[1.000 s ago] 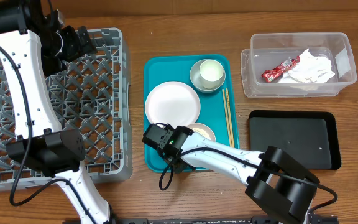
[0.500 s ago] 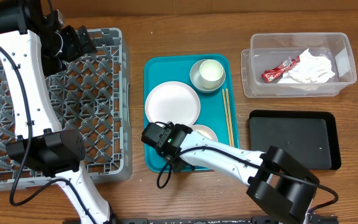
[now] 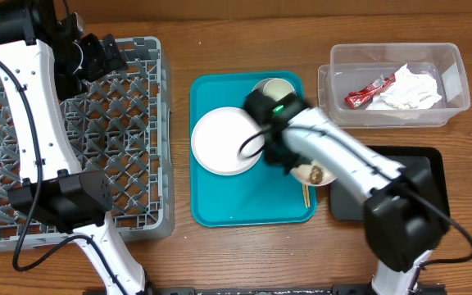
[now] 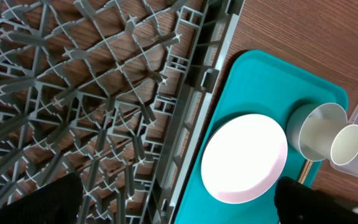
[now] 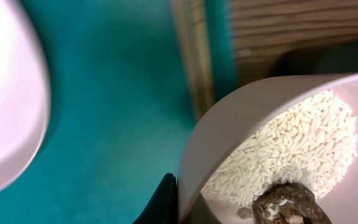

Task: Sort waste into correct bins and load items into the dishwasher
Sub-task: 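Lift the rice bowl and carry it over the black tray, then tilt the rice bowl to dump rice and scrap onto the black tray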

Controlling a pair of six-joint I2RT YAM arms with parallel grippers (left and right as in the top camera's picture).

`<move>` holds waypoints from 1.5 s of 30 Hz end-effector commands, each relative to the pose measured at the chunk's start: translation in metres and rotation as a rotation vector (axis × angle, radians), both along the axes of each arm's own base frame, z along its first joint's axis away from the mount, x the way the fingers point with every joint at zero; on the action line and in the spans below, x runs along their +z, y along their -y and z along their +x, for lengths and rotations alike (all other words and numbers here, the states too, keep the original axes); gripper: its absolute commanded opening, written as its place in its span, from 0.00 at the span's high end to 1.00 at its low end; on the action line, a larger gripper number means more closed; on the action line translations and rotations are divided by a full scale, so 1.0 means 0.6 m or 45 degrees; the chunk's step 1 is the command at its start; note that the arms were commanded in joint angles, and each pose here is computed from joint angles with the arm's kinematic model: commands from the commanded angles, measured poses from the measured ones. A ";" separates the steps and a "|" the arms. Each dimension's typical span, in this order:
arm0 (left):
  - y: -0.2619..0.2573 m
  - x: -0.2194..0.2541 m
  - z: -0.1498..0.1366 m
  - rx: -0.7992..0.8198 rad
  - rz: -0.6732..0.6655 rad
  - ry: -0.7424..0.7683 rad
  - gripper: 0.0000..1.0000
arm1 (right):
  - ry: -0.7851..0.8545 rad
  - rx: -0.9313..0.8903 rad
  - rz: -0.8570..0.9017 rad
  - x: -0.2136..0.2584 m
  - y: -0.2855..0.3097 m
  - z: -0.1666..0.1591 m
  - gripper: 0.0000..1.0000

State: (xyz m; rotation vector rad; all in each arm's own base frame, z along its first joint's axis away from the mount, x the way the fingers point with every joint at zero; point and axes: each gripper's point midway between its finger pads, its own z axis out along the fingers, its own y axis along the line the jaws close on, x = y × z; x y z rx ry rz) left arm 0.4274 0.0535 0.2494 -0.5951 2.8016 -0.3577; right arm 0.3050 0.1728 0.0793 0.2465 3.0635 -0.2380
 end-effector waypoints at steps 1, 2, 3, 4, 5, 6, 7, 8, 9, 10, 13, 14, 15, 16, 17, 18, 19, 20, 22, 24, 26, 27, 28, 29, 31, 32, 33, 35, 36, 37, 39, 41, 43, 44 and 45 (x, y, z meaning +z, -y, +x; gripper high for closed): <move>0.003 0.025 -0.006 -0.026 0.010 0.053 0.00 | 0.086 -0.205 0.152 0.066 0.057 0.038 0.96; 0.003 0.025 -0.006 -0.025 0.010 0.053 0.00 | 0.077 -0.246 0.179 0.068 0.076 0.045 0.96; 0.003 0.025 -0.006 -0.026 0.010 0.053 0.00 | 0.061 -0.258 0.207 0.067 0.086 0.048 0.96; 0.004 0.025 -0.005 -0.026 0.010 0.054 0.00 | 0.031 -0.262 0.260 0.066 0.099 0.051 0.96; 0.004 0.025 -0.005 -0.026 0.011 0.054 0.00 | 0.012 -0.272 0.283 0.064 0.111 0.052 0.96; 0.004 0.025 -0.006 -0.026 0.010 0.053 0.00 | -0.001 -0.290 0.288 0.063 0.121 0.051 0.96; 0.003 0.025 -0.006 -0.025 0.010 0.053 0.00 | -0.022 -0.331 0.285 0.063 0.139 0.048 0.96; 0.003 0.025 -0.006 -0.026 0.010 0.053 0.00 | -0.041 -0.350 0.296 0.063 0.150 0.045 0.96; 0.003 0.025 -0.006 -0.026 0.010 0.053 0.00 | -0.060 -0.344 0.325 0.064 0.154 0.043 0.96; 0.003 0.025 -0.006 -0.025 0.010 0.053 0.00 | -0.076 -0.333 0.358 0.065 0.156 0.042 0.96; 0.004 0.025 -0.006 -0.026 0.010 0.053 0.00 | -0.133 -0.310 0.491 0.070 0.169 0.035 0.96; 0.004 0.025 -0.006 -0.026 0.010 0.053 0.00 | -0.143 -0.315 0.515 0.072 0.172 0.033 0.96; 0.004 0.025 -0.005 -0.026 0.011 0.054 0.00 | -0.165 -0.315 0.578 0.076 0.179 0.029 0.96; 0.003 0.025 -0.006 -0.026 0.010 0.053 0.00 | -0.178 -0.304 0.636 0.080 0.181 0.027 0.96; 0.003 0.025 -0.006 -0.025 0.010 0.053 0.00 | -0.192 -0.287 0.720 0.087 0.182 0.023 0.96; 0.003 0.025 -0.006 -0.025 0.010 0.053 0.00 | -0.195 -0.280 0.773 0.092 0.183 0.022 0.96; 0.003 0.025 -0.006 -0.025 0.010 0.053 0.00 | -0.201 -0.280 0.838 0.099 0.187 0.020 0.96; 0.003 0.025 -0.005 -0.025 0.011 0.054 0.00 | -0.206 -0.278 0.885 0.104 0.191 0.017 0.96; 0.004 0.025 -0.006 -0.026 0.010 0.053 0.00 | -0.215 -0.279 0.991 0.109 0.198 0.008 0.96; 0.003 0.025 -0.006 -0.025 0.010 0.053 0.00 | -0.219 -0.289 1.088 0.107 0.206 -0.001 0.96; 0.003 0.025 -0.005 -0.025 0.011 0.054 0.00 | -0.226 -0.309 1.171 0.101 0.215 -0.013 0.96; 0.003 0.025 -0.006 -0.025 0.010 0.053 0.00 | -0.215 -0.318 1.237 0.099 0.220 -0.018 0.96; 0.003 0.025 -0.005 -0.026 0.010 0.054 0.00 | -0.179 -0.304 1.325 0.102 0.223 -0.020 0.96; 0.003 0.025 -0.005 -0.026 0.010 0.054 0.00 | -0.149 -0.293 1.391 0.106 0.225 -0.021 0.96; 0.003 0.025 -0.006 -0.026 0.010 0.053 0.00 | -0.105 -0.289 1.492 0.118 0.234 -0.030 0.96; 0.003 0.025 -0.005 -0.025 0.011 0.054 0.00 | -0.092 -0.283 1.513 0.122 0.239 -0.033 0.96; 0.003 0.025 -0.005 -0.026 0.010 0.054 0.00 | -0.066 -0.292 1.552 0.131 0.250 -0.038 0.96; 0.003 0.025 -0.005 -0.025 0.011 0.054 0.00 | 0.007 -0.304 1.609 0.144 0.268 -0.038 0.96; 0.003 0.025 -0.006 -0.026 0.010 0.053 0.00 | 0.019 -0.322 1.610 0.144 0.275 -0.038 0.96; 0.003 0.025 -0.006 -0.026 0.010 0.053 0.00 | 0.034 -0.345 1.611 0.144 0.285 -0.038 0.96; 0.003 0.025 -0.006 -0.025 0.010 0.053 0.00 | 0.060 -0.387 1.624 0.144 0.298 -0.039 0.96; 0.003 0.025 -0.005 -0.026 0.010 0.054 0.00 | 0.099 -0.415 1.660 0.143 0.303 -0.036 0.96; 0.003 0.025 -0.006 -0.026 0.010 0.053 0.00 | 0.132 -0.432 1.719 0.142 0.299 -0.036 0.96; 0.003 0.025 -0.006 -0.025 0.010 0.053 0.00 | 0.151 -0.447 1.767 0.140 0.294 -0.039 0.96; 0.003 0.025 -0.005 -0.026 0.010 0.054 0.00 | 0.155 -0.461 1.791 0.136 0.290 -0.041 0.96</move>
